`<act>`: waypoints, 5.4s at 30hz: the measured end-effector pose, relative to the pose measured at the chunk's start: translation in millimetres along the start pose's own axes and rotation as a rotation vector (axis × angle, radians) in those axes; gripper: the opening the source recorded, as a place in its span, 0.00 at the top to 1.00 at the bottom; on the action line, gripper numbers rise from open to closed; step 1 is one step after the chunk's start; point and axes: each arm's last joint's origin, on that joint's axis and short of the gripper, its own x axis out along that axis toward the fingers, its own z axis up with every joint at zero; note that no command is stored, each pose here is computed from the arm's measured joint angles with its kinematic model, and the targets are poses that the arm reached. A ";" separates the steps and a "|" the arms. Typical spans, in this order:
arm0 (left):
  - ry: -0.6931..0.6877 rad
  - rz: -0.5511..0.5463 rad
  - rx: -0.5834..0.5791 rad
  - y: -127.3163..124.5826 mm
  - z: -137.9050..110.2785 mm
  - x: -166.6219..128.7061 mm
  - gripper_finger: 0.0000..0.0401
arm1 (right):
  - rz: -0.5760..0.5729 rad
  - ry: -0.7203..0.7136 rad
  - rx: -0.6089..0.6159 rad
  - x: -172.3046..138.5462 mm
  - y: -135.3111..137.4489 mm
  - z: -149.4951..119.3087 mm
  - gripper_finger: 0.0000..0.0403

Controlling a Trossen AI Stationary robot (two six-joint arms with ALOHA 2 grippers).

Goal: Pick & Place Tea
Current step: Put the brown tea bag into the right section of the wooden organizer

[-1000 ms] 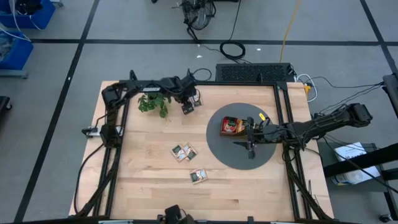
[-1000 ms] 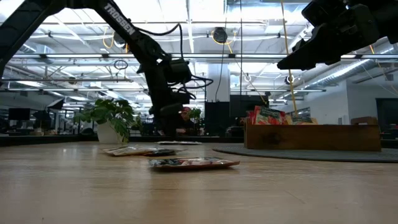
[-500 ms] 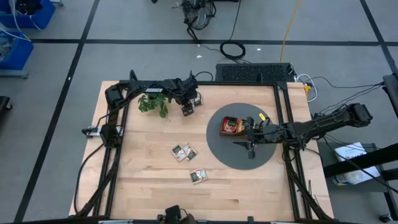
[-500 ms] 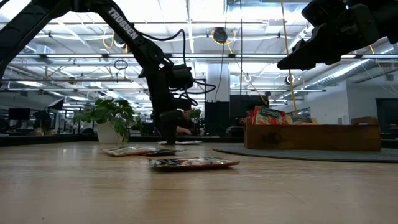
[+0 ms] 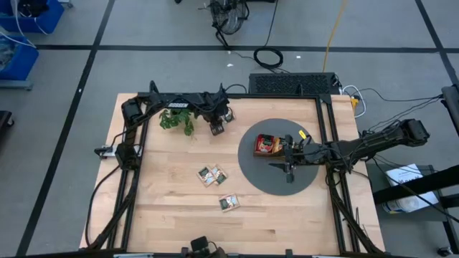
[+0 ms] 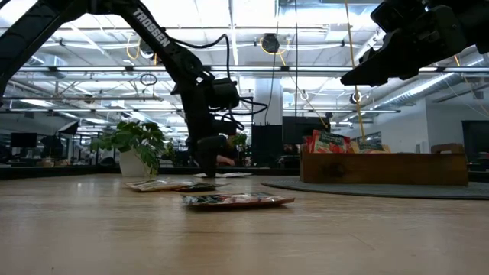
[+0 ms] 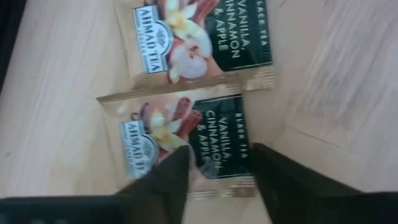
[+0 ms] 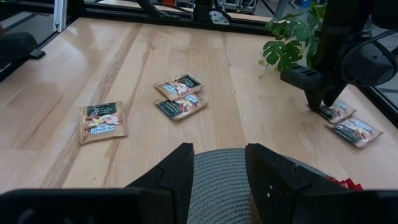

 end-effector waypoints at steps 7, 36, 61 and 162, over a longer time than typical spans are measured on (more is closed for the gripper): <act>0.000 -0.003 -0.011 0.2 -0.1 0.4 0.97 | 0.000 0.000 0.000 0.0 0.0 0.0 0.68; -0.037 0.243 -0.067 20.3 2.2 -22.4 1.00 | 0.000 0.007 0.029 0.0 0.0 -0.6 0.68; 0.192 -0.575 0.044 -58.2 -20.4 -21.5 1.00 | 0.001 0.012 0.024 0.0 0.0 -1.2 0.68; -0.044 -0.185 0.878 -126.4 -0.9 -15.6 0.99 | 0.001 0.080 0.011 -0.3 0.0 -7.9 0.68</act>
